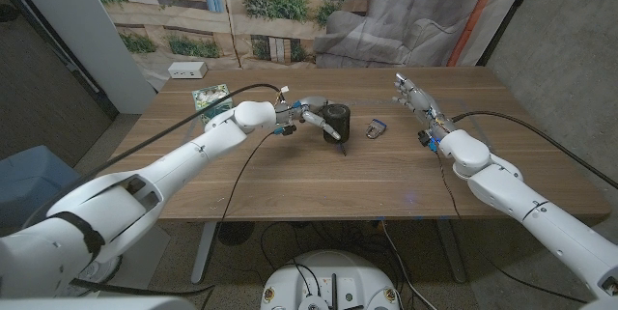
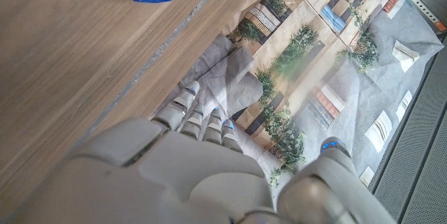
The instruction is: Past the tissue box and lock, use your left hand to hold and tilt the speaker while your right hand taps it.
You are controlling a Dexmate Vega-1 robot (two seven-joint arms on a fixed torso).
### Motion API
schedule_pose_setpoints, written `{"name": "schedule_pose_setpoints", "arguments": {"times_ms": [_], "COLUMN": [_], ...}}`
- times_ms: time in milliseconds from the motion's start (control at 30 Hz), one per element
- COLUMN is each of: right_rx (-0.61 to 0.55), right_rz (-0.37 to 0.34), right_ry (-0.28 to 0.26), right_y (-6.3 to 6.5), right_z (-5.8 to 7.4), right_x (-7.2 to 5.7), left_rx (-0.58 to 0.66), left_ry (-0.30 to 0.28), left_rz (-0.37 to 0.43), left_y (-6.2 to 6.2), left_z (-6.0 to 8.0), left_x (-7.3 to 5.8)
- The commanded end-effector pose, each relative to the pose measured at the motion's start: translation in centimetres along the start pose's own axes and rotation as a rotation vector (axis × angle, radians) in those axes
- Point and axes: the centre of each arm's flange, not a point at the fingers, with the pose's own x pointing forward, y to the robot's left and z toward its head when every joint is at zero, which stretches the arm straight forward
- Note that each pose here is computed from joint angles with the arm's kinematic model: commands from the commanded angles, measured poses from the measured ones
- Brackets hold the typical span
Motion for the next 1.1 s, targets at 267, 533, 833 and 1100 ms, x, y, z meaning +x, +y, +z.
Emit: {"name": "schedule_pose_setpoints", "arguments": {"times_ms": [267, 533, 833, 1100], "right_rx": [0.118, 0.139, 0.139, 0.142], "right_rz": [-0.067, -0.094, -0.107, -0.112], "right_ry": [0.007, 0.022, 0.037, 0.042], "right_y": [0.6, 0.4, 0.3, 0.5], "right_z": [-2.4, -3.0, -3.3, -3.5], "right_x": [0.2, -0.1, -0.3, -0.3], "left_rx": [0.261, 0.281, 0.263, 0.255], "left_ry": [0.043, 0.040, 0.053, 0.072], "left_rz": [0.234, 0.272, 0.284, 0.278], "left_y": [-1.1, -2.1, -3.0, -3.1], "left_z": [-1.0, -1.4, -2.4, -2.9], "left_x": [-1.5, -1.4, -1.2, -1.5]}}
